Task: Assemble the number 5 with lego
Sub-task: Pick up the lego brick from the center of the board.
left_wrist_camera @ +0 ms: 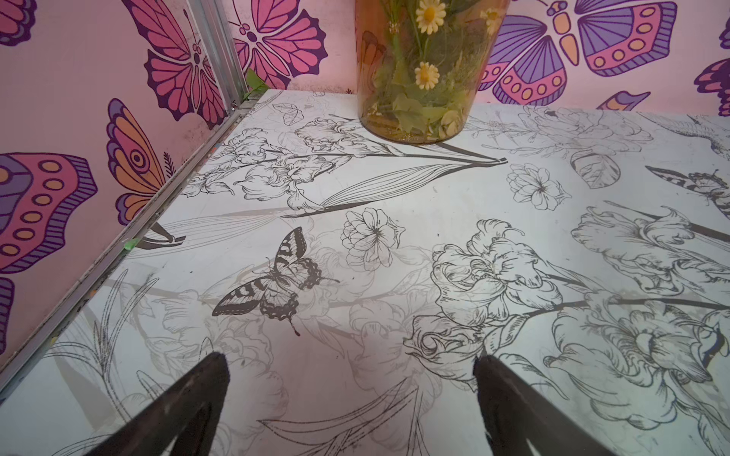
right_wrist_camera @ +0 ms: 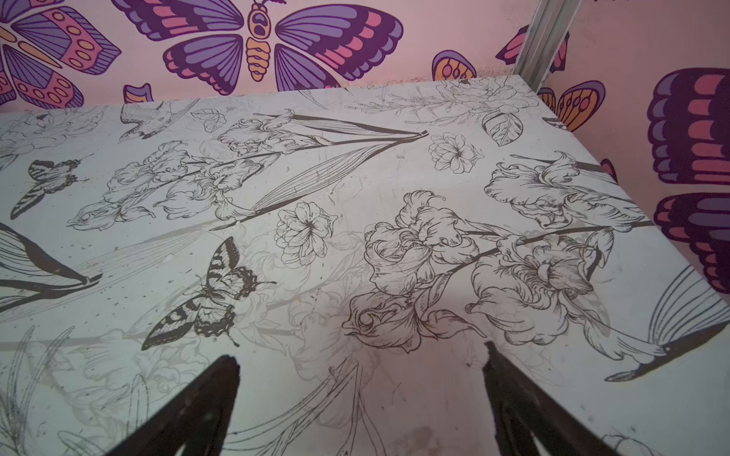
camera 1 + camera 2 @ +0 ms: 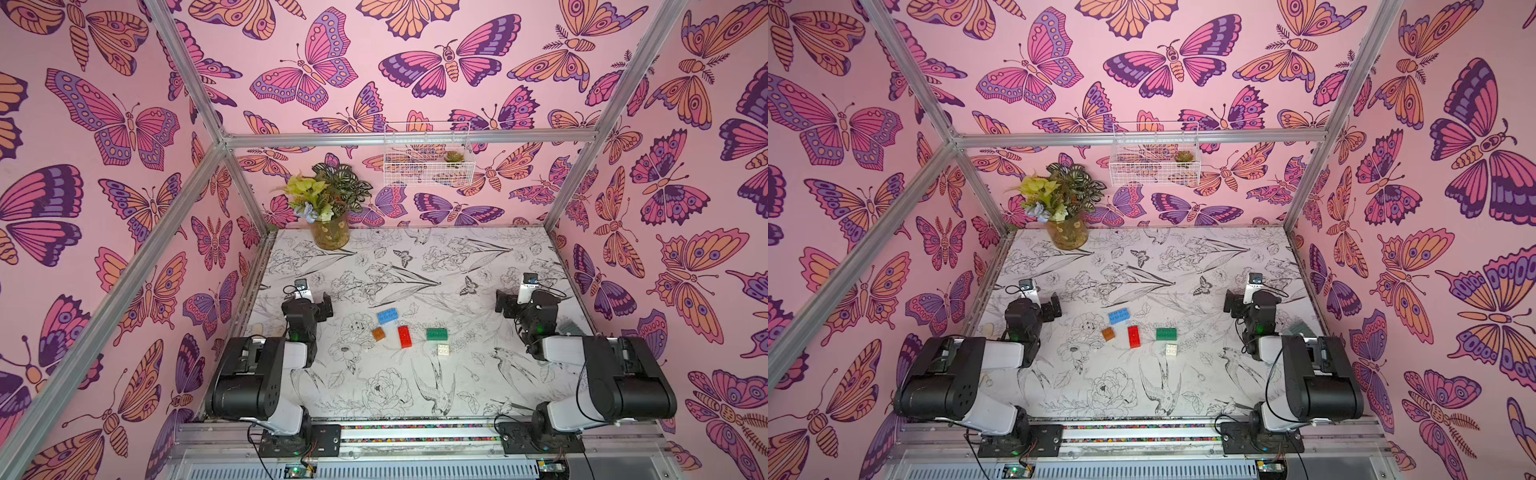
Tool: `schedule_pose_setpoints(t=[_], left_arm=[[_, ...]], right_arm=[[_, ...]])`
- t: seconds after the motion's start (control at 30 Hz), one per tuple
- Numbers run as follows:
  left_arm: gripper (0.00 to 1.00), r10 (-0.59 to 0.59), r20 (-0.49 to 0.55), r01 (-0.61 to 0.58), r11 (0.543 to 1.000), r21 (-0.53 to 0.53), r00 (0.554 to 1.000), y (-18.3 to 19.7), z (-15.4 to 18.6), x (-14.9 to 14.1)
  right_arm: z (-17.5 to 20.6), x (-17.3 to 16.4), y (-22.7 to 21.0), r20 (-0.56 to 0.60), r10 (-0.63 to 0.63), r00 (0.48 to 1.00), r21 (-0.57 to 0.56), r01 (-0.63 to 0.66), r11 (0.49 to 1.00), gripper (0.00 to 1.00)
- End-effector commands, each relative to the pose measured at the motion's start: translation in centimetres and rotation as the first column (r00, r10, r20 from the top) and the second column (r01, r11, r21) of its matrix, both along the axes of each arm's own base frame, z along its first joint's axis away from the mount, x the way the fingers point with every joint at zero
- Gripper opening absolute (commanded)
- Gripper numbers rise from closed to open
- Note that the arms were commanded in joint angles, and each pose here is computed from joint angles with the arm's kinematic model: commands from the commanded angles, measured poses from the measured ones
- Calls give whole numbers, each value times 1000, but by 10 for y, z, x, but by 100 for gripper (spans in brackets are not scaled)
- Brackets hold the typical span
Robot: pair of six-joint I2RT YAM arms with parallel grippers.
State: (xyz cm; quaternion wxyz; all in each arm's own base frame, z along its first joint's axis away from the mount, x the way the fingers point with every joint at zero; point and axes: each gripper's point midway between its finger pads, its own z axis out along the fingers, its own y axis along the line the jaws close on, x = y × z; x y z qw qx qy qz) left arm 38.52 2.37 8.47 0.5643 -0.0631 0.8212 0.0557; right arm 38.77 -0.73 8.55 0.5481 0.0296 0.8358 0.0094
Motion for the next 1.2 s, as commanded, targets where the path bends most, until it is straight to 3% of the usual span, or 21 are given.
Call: schedule_pose_setpoints(t=[0.0, 0.8, 0.87, 1.03, 1.17], left_arm=[[100, 14, 25, -14, 1000, 15, 1000, 5, 6, 4], [100, 12, 26, -13, 1000, 15, 1000, 4, 7, 4], [100, -45, 28, 44, 998, 34, 999, -7, 12, 5], [100, -15, -7, 16, 994, 109, 1000, -14, 46, 1], [100, -43, -12, 43, 998, 41, 999, -27, 80, -5]], right_arm=[[8, 8, -1, 27, 0, 1000, 6, 0, 1000, 99], [8, 8, -1, 29, 0, 1000, 6, 0, 1000, 99], [17, 10, 0, 60, 9, 998, 5, -9, 1000, 99], [45, 7, 10, -161, 27, 987, 20, -24, 999, 99], [64, -8, 53, -283, 117, 952, -83, -146, 986, 99]])
